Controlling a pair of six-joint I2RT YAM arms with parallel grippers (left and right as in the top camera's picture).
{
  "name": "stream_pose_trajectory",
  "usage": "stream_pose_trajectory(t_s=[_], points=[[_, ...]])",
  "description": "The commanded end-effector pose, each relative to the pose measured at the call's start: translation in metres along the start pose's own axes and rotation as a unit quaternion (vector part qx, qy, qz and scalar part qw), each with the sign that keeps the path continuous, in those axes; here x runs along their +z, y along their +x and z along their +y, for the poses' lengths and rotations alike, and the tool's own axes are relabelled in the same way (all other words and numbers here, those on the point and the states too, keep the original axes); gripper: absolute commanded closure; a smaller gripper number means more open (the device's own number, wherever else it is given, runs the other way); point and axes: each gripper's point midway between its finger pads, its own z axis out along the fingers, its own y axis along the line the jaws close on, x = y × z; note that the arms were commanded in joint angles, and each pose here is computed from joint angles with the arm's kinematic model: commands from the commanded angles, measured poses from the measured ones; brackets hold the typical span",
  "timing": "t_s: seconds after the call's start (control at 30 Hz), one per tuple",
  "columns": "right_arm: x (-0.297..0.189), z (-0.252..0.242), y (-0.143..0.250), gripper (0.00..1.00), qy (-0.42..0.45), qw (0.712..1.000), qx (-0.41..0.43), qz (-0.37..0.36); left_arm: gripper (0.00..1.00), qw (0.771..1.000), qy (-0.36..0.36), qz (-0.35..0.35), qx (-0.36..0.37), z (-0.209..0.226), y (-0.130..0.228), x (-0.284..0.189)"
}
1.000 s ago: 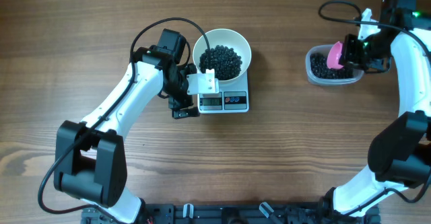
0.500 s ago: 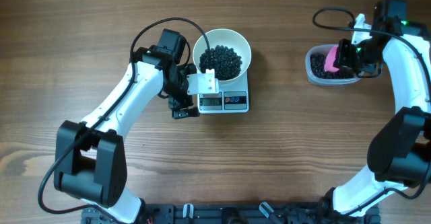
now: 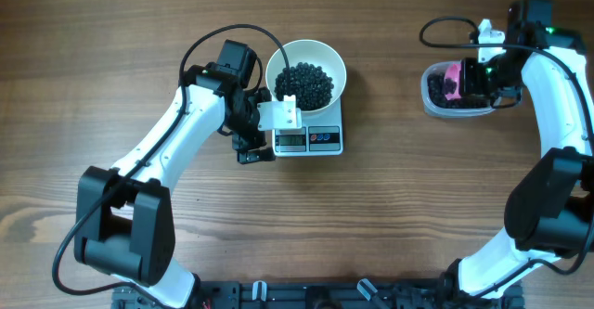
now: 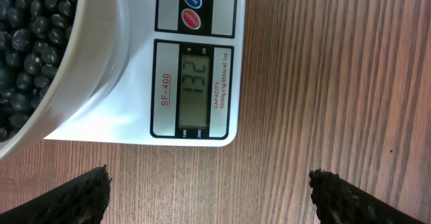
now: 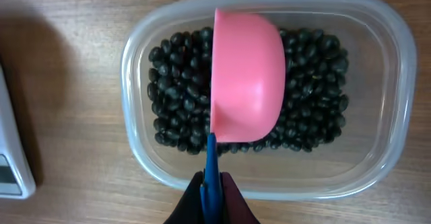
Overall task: Scoop item into bowl and weigh 150g on scale
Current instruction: 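Scoop a small amount of beans with the right gripper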
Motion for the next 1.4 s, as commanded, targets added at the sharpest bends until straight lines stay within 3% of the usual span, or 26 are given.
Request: stream_pose_trajectory(t_s=[0.0,0.07,0.17,0.33,0.7,0.83,1.17,1.37], points=[[0.006,0.01,-0.005,0.96,-0.025,0.999,0.036,-0.004,0.0,1.0,0.007,-0.008,0.0,-0.002,-0.003,0.002],[0.006,0.009,0.009,0.96,-0.021,0.999,0.042,0.024,0.0,1.0,0.007,-0.008,0.0,-0.002,-0.003,0.002],[0.004,-0.027,0.009,0.96,0.084,0.996,-0.002,0.027,0.0,1.0,0.007,-0.008,0.0,-0.002,-0.003,0.002],[0.004,-0.027,0.005,0.96,0.084,0.996,-0.013,0.021,0.0,1.0,0.007,-0.008,0.0,-0.002,-0.003,0.002],[0.021,0.023,0.004,0.96,-0.071,0.997,0.001,0.024,0.0,1.0,0.007,-0.008,0.0,-0.002,-0.003,0.002],[0.019,0.033,0.007,0.96,-0.098,0.994,0.044,0.032,0.0,1.0,0.007,-0.008,0.0,-0.002,-0.003,0.002],[0.009,-0.005,0.012,0.96,-0.12,0.986,0.111,0.025,0.0,1.0,0.007,-0.008,-0.001,-0.002,-0.002,0.002],[-0.007,0.005,0.003,0.96,-0.222,0.973,0.063,-0.021,0.0,1.0,0.007,-0.008,-0.001,-0.002,-0.002,0.002]])
